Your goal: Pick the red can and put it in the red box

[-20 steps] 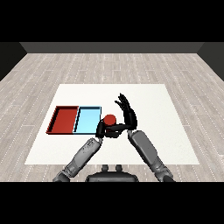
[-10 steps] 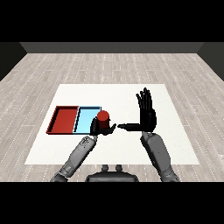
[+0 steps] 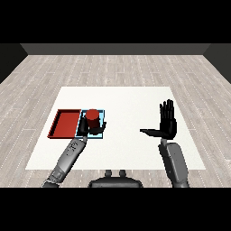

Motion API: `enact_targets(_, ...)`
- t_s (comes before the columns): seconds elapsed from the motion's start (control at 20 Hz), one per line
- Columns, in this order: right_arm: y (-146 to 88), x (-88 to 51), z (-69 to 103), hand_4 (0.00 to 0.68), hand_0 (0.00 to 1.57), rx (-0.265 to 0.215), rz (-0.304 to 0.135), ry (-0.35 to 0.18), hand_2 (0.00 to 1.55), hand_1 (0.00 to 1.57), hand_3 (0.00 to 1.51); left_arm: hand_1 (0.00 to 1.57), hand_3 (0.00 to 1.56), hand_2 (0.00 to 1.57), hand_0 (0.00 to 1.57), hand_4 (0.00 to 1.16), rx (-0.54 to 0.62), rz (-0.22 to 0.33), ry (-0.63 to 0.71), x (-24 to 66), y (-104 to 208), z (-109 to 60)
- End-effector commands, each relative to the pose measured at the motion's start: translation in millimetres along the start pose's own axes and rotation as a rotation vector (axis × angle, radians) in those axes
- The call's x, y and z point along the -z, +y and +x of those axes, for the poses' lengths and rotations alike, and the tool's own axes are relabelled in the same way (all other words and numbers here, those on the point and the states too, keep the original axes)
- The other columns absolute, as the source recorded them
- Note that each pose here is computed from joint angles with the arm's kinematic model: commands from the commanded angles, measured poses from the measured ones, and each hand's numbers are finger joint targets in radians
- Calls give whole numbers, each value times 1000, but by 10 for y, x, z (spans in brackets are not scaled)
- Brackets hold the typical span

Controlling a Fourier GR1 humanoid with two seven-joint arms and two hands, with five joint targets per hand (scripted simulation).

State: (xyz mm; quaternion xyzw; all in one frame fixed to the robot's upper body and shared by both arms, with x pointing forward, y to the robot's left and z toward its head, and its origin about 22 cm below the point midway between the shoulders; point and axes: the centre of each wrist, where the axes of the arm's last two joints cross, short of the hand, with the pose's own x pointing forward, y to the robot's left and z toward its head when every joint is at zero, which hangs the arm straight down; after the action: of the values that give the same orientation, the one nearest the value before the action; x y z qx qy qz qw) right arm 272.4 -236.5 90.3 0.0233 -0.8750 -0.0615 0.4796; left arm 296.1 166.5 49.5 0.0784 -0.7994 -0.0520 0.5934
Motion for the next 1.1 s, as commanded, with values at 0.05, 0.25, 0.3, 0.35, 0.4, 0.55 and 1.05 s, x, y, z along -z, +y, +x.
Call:
enact_targets(0.05,-240,-259,-291,0,0,-88,-14,104,0,0,0,1571,1417,1556,1571,1118,68,56,-1,197,334,190)
enact_targets(0.25,-429,-761,-427,0,0,-68,-19,140,0,0,0,1571,1436,1554,1571,1131,186,90,14,286,641,268)
enact_targets(0.3,-567,-618,-333,0,0,-80,-16,185,0,0,0,1571,1428,1550,1571,1126,225,98,42,451,839,-10)
enact_targets(0.35,-497,-830,-470,0,0,-87,-38,178,0,0,0,1571,1402,1533,1571,1124,290,128,57,467,928,60)
enact_targets(0.4,-400,-617,-558,0,0,-87,-37,172,0,0,0,1424,1388,1452,1424,1112,275,139,60,552,843,215)
enact_targets(0.55,-315,-830,-698,0,0,-79,-60,207,0,0,0,1535,1445,1342,1535,1104,359,133,137,679,1077,-150)
enact_targets(1.05,-564,-526,-552,0,0,-84,-22,140,0,0,0,1571,1485,1571,1571,1075,454,293,457,341,1722,-1161)
